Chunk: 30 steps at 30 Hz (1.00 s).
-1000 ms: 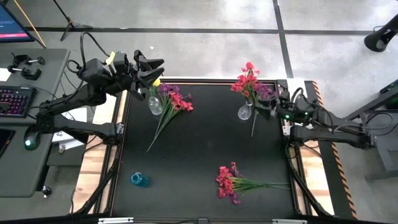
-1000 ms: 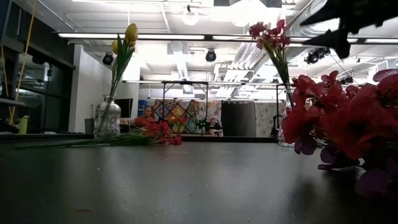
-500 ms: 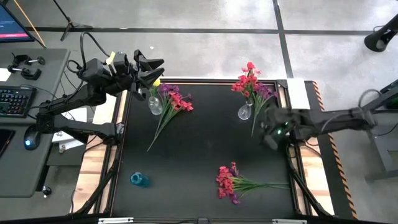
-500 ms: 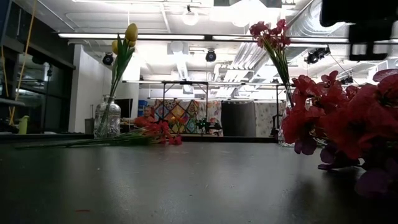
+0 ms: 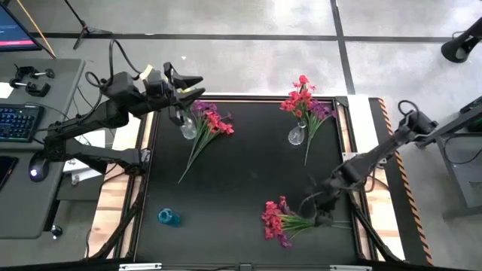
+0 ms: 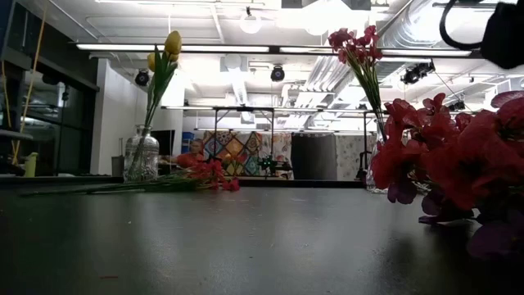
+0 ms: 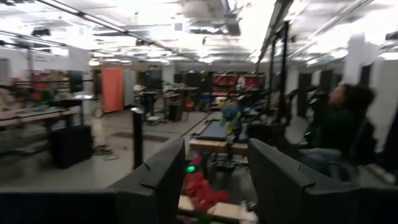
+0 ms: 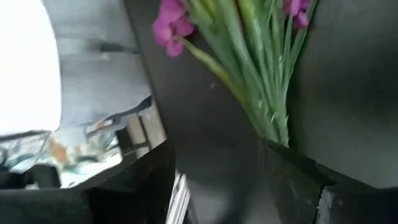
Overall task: Sort flowers into vase by color
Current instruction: Put the bottom red flowers into the right transparent vase
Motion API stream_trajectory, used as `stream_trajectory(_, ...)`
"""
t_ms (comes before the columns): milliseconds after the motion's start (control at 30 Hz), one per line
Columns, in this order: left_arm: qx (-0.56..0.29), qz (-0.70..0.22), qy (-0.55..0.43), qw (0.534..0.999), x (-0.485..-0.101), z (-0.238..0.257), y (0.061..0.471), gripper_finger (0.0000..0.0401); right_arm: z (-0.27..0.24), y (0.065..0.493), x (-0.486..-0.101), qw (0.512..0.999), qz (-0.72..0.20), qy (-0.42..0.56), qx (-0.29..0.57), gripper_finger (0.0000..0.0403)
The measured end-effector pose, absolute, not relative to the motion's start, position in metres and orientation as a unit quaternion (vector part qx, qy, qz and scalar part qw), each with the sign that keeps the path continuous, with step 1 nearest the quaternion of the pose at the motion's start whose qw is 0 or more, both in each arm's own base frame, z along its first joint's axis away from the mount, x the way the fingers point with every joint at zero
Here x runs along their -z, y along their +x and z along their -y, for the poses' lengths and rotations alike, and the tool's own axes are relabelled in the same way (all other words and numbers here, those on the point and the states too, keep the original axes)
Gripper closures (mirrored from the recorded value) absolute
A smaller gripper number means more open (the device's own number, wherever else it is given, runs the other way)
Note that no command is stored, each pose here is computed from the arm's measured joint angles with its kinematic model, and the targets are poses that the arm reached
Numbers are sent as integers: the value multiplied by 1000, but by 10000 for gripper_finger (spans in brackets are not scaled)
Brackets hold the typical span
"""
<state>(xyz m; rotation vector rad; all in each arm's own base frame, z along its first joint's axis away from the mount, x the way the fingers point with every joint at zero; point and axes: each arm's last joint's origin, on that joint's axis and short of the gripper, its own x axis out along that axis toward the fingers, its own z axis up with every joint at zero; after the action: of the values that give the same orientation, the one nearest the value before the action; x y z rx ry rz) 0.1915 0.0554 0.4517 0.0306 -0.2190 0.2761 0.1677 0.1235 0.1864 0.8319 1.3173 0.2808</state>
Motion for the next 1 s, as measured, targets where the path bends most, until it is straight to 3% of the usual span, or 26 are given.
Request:
stream_trajectory(300,-196,70,38,977,-445,-59,192,238,-135,177,-155,712,-617,325,-75,187)
stream_trajectory(633,-201,60,37,977,-443,-59,192,238,-138,180,-136,707,-638,302,-43,191)
stream_trajectory(767,-201,60,37,977,-443,-59,192,238,-139,183,-136,714,-630,304,-45,221)
stream_trajectory(1000,-201,61,37,977,-444,-59,192,238,-141,185,-138,717,-621,310,-64,311)
